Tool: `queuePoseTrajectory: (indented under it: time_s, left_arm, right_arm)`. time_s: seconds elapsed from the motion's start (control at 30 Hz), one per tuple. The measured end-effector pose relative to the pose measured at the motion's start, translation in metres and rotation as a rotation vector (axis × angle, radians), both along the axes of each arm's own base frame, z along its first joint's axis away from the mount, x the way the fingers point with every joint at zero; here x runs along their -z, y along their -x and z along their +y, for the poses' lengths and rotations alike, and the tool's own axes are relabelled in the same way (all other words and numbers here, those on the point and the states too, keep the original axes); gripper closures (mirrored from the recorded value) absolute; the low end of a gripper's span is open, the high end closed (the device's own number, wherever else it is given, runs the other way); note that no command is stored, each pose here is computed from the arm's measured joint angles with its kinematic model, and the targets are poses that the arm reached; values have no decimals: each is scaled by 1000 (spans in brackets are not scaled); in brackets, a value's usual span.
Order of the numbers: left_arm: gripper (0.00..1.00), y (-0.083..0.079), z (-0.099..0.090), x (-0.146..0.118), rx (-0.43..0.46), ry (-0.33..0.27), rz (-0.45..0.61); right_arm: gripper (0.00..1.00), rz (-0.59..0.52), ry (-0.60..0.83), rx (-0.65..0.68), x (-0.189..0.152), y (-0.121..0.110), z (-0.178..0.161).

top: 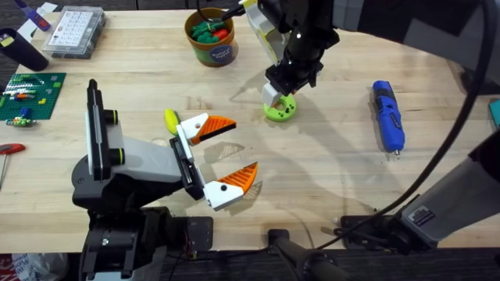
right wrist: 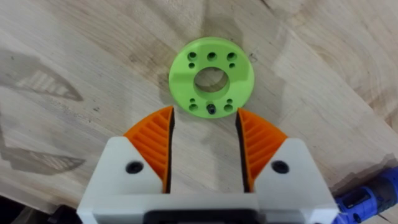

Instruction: Pick up the gripper from the table and insert it into the empty holder that is missing its gripper. Then pick up a screw, insert it into the mounting hole, and use the screwdriver to tighten it. Finally, clean up the table by picking up the vegetable and placing it into the bucket.

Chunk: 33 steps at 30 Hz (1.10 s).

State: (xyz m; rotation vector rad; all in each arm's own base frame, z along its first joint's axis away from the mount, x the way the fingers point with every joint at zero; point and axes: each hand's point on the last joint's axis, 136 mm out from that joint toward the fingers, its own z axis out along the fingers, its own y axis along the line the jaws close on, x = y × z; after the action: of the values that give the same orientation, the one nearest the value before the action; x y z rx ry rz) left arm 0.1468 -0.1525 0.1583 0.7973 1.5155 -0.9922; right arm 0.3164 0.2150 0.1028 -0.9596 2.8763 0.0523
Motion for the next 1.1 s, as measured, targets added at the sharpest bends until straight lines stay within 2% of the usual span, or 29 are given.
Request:
queuePoseTrajectory:
  time_s: [0.37,0.67,1.1]
  left_arm:
    - [16,0,0,0,1,1,2]
    - [16,0,0,0,1,2,4]
    - [15,0,0,0,1,2,4]
  right_arm:
    - [468,20,13,0,3,5,-3]
    - [468,52,35,0,33,18,-12]
    - [468,18,13,0,45,15,-10]
